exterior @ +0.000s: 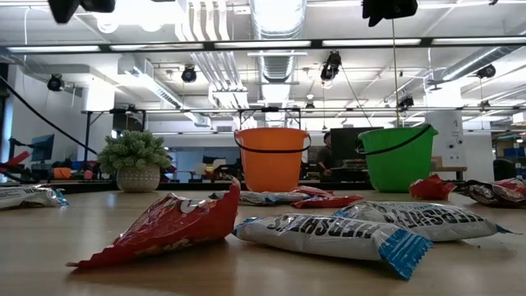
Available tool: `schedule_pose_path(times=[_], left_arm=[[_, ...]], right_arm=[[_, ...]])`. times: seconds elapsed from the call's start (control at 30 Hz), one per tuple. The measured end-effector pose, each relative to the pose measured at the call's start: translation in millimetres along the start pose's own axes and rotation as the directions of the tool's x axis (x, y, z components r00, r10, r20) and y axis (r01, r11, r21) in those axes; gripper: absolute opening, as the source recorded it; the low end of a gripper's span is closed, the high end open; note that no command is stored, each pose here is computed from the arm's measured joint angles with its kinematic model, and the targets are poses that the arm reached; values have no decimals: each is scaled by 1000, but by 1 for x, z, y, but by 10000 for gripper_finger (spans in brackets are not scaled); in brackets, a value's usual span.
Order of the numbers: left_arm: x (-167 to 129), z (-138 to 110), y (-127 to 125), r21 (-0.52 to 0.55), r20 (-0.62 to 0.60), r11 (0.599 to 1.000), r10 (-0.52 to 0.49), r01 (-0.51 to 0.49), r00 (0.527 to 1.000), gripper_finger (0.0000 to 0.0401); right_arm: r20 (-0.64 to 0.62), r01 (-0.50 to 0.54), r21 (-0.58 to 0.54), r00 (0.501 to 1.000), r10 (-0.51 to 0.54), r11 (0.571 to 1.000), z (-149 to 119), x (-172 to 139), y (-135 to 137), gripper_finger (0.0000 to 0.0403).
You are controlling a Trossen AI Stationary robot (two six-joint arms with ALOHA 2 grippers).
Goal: Organize candy in baskets
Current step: Put the brown chocolate bar into the black bucket
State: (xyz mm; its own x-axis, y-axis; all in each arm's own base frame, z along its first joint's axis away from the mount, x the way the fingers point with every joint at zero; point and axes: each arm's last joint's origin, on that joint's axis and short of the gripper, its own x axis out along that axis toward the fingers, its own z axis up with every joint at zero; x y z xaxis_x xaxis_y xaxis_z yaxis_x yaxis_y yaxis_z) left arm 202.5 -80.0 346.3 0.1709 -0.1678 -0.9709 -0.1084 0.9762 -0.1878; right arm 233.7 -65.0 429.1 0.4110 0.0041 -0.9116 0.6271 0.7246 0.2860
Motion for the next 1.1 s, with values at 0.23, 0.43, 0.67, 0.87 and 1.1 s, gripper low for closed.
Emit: schedule_pose_path(times=[0.23,0.43,0.67,0.87,1.1], left_arm=[[47,6,-22,-7,-103,999,44,-45,994,201],[76,15,-42,-60,-84,998,22,-27,996,201],[106,18,-56,-101,-143,992,62,-76,988,201],[136,19,-74,-72,-167,993,76,-89,983,201],[155,13,-90,-83,-188,991,90,-108,978,201]], right_arm=[[-2,0,-12,1000,0,1000,0,0,0,98],[-8,-11,-45,1000,10,999,-2,-1,0,98],[9,-45,-59,999,46,997,-9,-12,-2,98],[36,-95,-69,995,97,993,-20,-28,-5,98],[91,-122,-66,988,128,990,-36,-47,-11,98]])
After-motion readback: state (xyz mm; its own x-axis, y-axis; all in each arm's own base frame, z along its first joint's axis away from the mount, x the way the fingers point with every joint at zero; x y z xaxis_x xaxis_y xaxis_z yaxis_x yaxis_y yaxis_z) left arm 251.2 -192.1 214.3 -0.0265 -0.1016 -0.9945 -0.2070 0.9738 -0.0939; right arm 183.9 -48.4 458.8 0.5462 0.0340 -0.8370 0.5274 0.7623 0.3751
